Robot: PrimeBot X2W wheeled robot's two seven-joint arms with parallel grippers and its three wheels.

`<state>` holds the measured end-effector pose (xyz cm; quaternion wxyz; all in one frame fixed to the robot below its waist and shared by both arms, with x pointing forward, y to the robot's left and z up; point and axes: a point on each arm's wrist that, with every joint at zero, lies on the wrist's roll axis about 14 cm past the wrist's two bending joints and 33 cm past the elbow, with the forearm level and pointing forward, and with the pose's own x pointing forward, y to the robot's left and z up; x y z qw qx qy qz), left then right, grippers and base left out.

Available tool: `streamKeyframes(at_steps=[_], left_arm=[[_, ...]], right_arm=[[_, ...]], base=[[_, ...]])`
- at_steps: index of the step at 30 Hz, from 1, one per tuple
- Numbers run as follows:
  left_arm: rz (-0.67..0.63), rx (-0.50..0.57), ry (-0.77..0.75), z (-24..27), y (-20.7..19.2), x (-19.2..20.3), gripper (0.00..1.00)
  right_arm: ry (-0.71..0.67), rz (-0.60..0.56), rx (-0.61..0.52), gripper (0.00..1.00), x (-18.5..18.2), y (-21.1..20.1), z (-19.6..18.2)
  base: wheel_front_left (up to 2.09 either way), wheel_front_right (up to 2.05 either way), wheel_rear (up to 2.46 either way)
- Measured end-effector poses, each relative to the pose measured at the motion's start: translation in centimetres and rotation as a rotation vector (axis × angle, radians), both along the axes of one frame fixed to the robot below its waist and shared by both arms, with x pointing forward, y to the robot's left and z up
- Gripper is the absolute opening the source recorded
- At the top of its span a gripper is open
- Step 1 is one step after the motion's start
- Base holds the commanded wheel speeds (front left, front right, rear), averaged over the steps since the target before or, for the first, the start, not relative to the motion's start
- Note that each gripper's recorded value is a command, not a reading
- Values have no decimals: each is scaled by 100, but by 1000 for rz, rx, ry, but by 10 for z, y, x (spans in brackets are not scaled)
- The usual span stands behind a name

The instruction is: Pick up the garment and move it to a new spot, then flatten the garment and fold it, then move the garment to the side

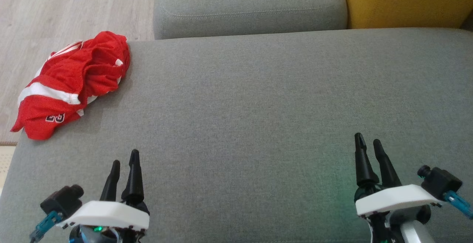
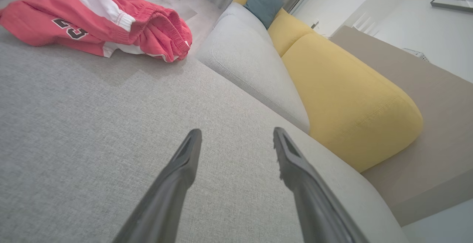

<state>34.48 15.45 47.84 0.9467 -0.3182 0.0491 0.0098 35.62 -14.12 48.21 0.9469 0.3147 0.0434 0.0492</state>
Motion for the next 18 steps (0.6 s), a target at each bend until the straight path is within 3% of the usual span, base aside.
streamKeyframes(at_steps=[18], left_arm=[[-32,206,-63,10,-10,-3,100]], right_arm=[[-65,67,-209,100,-5,17,4]], base=[[0,0,0]])
